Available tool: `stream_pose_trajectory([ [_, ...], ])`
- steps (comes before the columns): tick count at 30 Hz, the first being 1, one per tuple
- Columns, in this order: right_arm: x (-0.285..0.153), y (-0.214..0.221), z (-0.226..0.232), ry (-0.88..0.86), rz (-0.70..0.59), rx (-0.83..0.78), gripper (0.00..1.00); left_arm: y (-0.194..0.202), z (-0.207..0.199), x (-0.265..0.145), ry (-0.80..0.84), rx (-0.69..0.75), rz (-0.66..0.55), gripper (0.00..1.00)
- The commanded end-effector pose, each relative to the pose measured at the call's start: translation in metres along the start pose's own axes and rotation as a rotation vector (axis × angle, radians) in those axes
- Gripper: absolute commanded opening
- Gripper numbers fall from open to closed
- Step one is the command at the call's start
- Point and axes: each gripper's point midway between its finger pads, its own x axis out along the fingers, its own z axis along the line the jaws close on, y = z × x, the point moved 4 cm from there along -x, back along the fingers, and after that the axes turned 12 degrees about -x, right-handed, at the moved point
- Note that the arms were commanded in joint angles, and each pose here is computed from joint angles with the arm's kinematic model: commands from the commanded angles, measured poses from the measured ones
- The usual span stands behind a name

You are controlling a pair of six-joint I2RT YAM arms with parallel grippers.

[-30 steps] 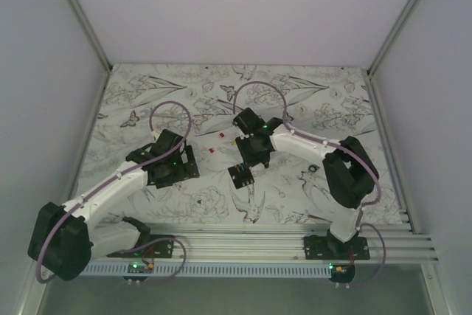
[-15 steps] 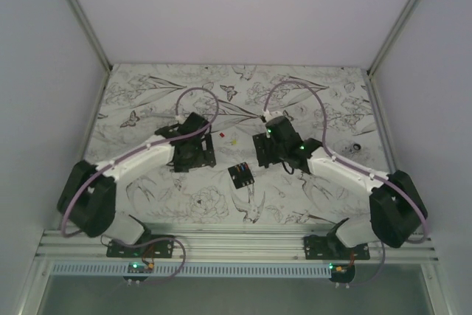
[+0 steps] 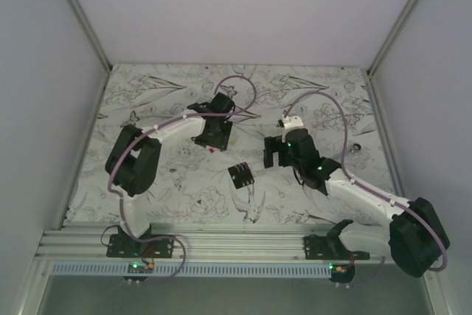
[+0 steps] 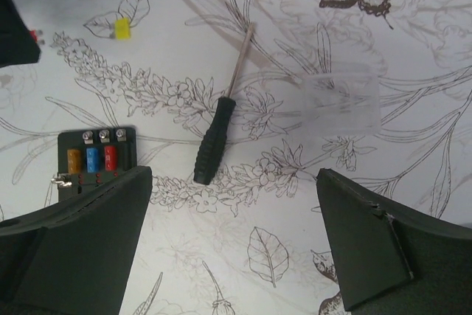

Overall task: Snap on the fuse box
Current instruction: Pick up the fuse from the center of the board.

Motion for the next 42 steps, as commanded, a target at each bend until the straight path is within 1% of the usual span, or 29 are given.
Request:
stream_pose_trajectory([
  [1,0.0,-0.018,-0.009,0.045,-0.095,0.024,1.0,-0.008,0.004,0.01,-0.007,0.153,0.04,0.61],
  [5,0.003,-0.015,-0.008,0.047,-0.077,0.021,1.0,-0.013,0.004,0.022,0.007,0.172,0.067,0.53],
  [10,0.006,-0.014,-0.008,0.046,-0.063,0.016,1.0,-0.01,0.003,0.032,0.032,0.171,0.11,0.47],
  [17,0.009,-0.012,-0.006,0.038,-0.047,0.01,1.0,0.003,0.004,0.035,0.036,0.174,0.169,0.45],
  [26,0.011,-0.011,-0.004,0.029,-0.034,0.005,1.0,0.014,0.002,0.026,0.012,0.192,0.187,0.41],
  [30,0.012,-0.011,-0.004,0.028,-0.031,0.004,1.0,0.012,0.006,0.024,-0.041,0.169,0.171,0.41],
  [34,0.012,-0.011,-0.004,0.028,-0.028,0.006,1.0,0.004,0.01,0.02,-0.103,0.104,0.139,0.43],
  [37,0.013,-0.01,-0.004,0.027,-0.022,0.006,1.0,0.001,0.006,0.015,-0.093,0.048,0.126,0.45],
  [42,0.014,-0.009,-0.003,0.027,-0.016,0.004,1.0,0.002,0.001,0.012,-0.075,0.003,0.127,0.47],
])
